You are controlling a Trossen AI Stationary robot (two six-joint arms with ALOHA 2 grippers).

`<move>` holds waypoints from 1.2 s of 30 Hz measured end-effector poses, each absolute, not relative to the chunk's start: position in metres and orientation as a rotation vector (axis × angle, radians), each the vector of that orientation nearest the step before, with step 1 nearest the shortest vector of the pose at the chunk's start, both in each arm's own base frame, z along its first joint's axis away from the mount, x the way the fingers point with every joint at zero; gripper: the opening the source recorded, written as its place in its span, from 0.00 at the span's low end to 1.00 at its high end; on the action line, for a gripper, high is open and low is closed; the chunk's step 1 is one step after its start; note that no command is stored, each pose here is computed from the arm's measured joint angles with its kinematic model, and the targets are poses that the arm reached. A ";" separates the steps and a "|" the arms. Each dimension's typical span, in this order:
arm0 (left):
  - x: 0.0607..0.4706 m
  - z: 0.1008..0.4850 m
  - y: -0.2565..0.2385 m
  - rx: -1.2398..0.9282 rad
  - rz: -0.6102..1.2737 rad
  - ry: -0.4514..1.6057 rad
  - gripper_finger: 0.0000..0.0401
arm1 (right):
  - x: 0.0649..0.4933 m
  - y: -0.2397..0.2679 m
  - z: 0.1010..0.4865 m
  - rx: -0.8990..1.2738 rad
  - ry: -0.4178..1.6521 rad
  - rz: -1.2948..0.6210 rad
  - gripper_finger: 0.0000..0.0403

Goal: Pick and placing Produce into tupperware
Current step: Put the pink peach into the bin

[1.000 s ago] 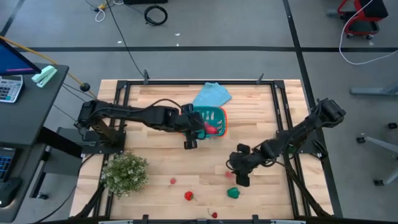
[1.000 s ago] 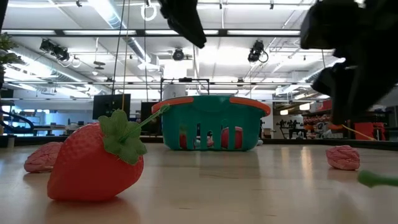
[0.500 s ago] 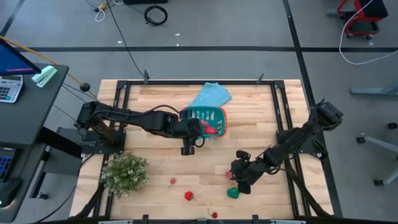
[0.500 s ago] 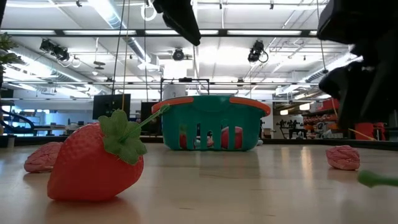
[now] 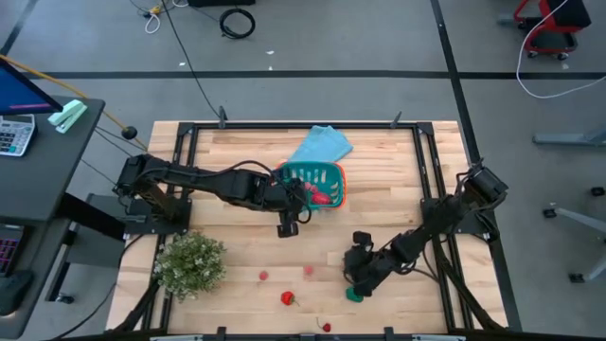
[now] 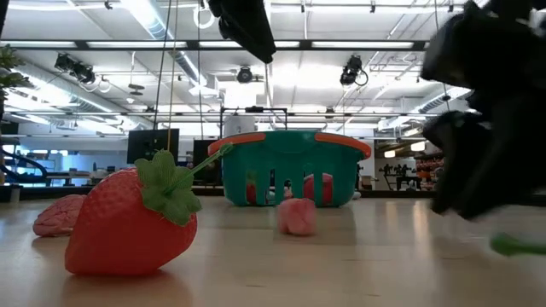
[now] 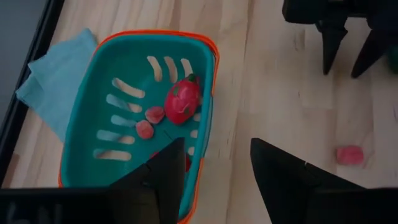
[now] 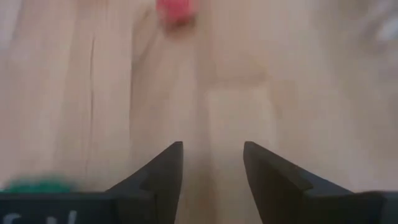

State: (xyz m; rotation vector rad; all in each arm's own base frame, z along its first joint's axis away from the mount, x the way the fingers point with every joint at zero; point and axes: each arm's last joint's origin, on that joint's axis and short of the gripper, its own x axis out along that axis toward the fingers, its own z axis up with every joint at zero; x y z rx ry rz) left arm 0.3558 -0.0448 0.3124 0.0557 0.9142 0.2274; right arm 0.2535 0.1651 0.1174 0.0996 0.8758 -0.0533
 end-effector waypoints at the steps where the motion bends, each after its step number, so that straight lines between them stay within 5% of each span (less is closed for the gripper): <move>1: 0.355 0.312 -0.045 0.054 0.229 0.917 0.47 | 0.256 0.165 0.120 0.093 0.851 -0.059 0.44; 16: 0.345 0.308 -0.072 -0.025 0.234 0.974 0.45 | 0.327 0.155 0.125 0.034 0.613 0.099 0.49; 24: 0.339 0.307 -0.088 0.003 0.190 0.988 0.43 | 0.364 0.173 0.123 -0.075 0.719 0.096 0.49; 36: 0.335 0.306 -0.100 0.028 0.163 1.003 0.43 | 0.360 0.170 0.107 -0.042 0.863 -0.037 0.48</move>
